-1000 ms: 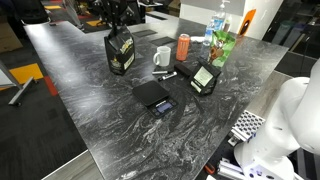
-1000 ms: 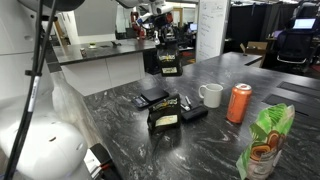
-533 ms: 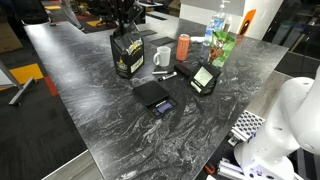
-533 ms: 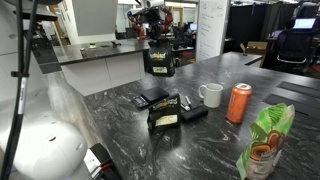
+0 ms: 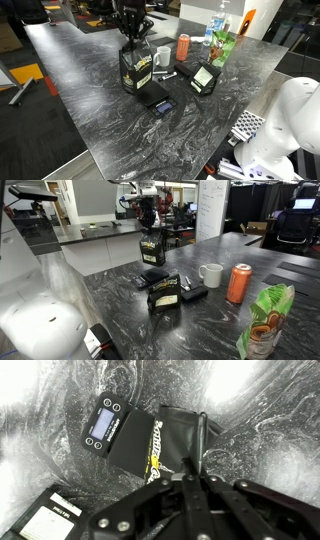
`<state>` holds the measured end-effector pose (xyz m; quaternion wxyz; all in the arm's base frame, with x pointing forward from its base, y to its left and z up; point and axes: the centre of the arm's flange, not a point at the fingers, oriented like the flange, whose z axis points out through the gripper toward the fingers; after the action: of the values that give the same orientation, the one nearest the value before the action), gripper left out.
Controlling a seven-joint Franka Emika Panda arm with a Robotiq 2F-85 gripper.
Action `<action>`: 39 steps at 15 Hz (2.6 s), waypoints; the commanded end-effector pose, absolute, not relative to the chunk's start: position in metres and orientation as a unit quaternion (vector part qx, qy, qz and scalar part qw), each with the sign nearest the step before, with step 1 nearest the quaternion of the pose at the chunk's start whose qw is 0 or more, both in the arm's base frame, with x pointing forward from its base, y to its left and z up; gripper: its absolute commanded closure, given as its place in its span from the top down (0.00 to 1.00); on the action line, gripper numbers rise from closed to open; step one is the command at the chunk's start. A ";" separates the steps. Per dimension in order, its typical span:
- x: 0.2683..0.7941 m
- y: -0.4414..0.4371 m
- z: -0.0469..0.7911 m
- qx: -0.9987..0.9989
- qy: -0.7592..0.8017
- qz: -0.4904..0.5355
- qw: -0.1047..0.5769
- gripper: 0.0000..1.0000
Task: Remove the black packet from the scale, put it on the table and press the left button on the scale
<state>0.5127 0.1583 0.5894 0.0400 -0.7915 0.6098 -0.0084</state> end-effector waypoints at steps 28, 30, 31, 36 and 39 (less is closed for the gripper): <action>0.487 0.128 0.568 -0.760 0.648 -0.027 0.038 0.00; 0.485 0.133 0.567 -0.760 0.648 -0.027 0.038 0.00; 0.485 0.133 0.566 -0.760 0.648 -0.026 0.040 0.00; 0.489 0.130 0.569 -0.760 0.647 -0.032 0.045 0.47; 0.491 0.133 0.581 -0.762 0.645 -0.041 0.042 0.68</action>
<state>0.4880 0.1327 0.5690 0.0398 -0.7624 0.6452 -0.0291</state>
